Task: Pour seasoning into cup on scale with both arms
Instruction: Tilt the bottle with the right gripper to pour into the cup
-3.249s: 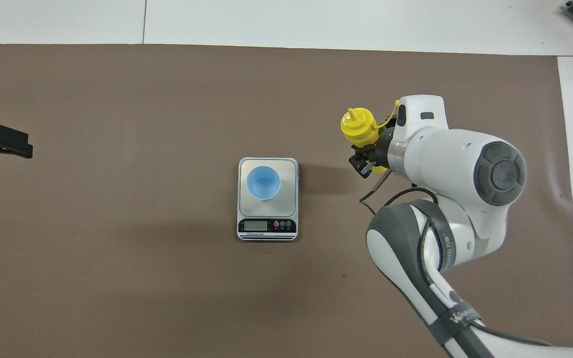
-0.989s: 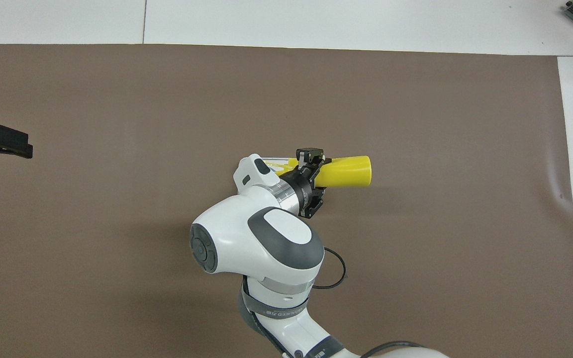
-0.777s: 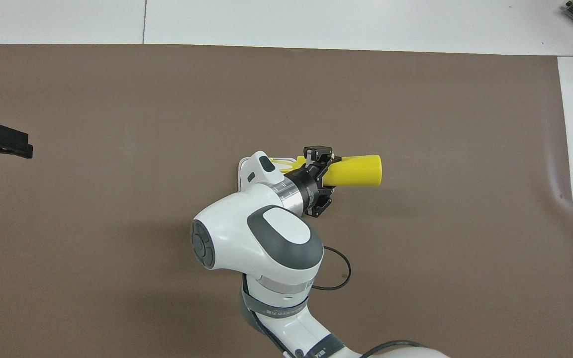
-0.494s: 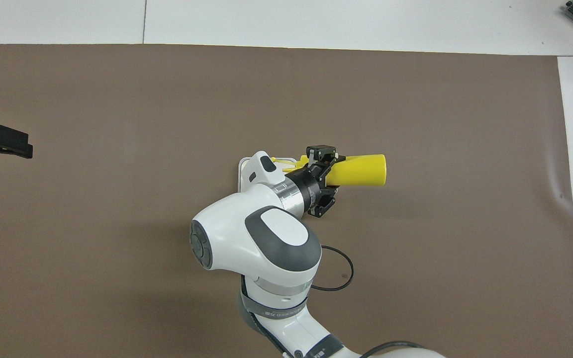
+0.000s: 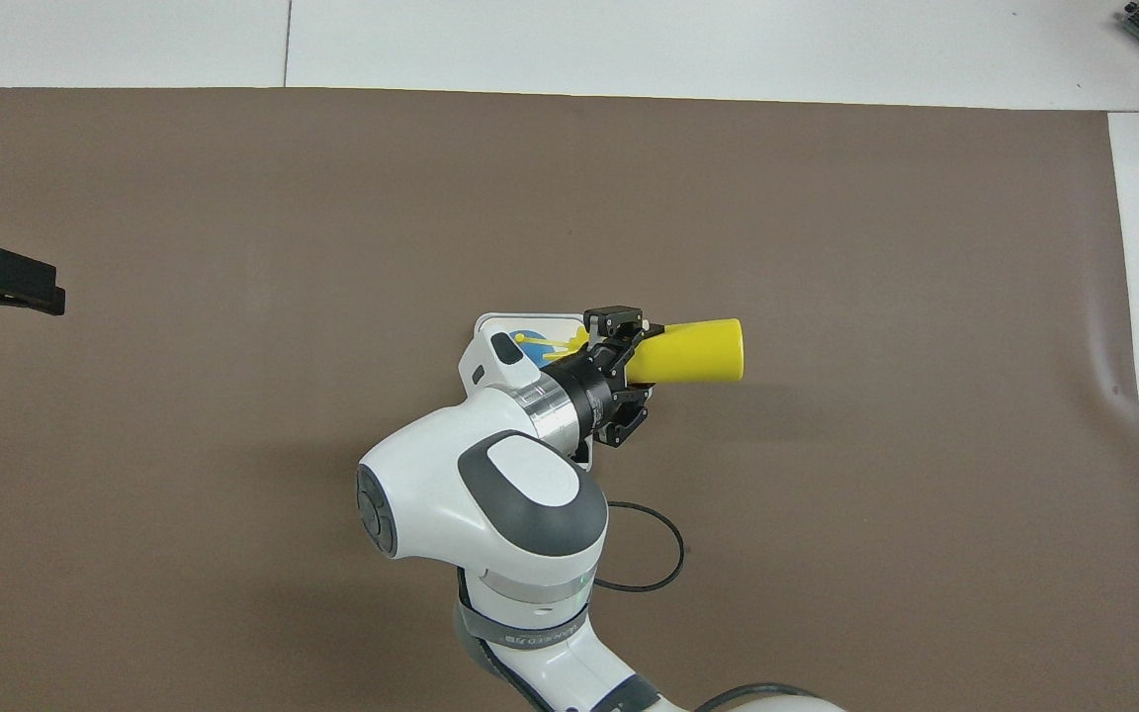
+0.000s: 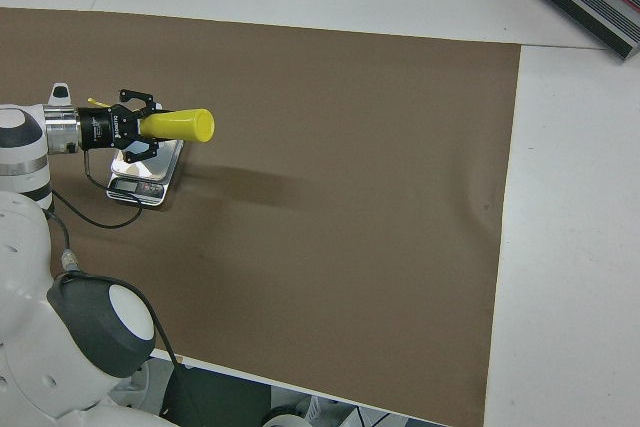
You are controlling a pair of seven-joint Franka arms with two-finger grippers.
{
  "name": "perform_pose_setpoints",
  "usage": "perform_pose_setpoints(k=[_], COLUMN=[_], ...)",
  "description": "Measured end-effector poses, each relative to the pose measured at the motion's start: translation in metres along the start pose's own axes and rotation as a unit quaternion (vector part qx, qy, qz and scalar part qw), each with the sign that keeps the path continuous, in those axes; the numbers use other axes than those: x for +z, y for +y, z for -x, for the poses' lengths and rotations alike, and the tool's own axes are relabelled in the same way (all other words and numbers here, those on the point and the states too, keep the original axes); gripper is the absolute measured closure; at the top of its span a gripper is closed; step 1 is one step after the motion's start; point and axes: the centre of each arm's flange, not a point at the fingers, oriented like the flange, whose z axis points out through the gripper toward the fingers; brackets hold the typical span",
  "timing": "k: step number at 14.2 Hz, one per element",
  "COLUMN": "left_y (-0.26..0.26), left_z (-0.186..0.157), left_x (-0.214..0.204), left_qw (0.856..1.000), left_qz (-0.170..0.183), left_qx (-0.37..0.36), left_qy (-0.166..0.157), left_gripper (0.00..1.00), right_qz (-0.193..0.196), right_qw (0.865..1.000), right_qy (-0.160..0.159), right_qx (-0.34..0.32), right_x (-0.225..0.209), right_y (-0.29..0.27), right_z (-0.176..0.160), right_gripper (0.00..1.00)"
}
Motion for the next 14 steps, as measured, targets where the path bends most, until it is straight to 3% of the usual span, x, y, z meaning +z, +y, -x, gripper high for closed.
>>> perform_pose_setpoints(k=[14], left_y=[0.000], left_z=[0.000], left_x=[0.000], left_qw=[1.000], left_qz=[0.000], left_qx=[0.000], left_qy=[0.000], left_gripper=[0.00], right_qz=[-0.004], right_qw=[1.000], right_qy=[0.004], right_qx=[0.020], right_x=[0.015], right_y=[-0.005], right_z=[-0.013], right_gripper=[0.51])
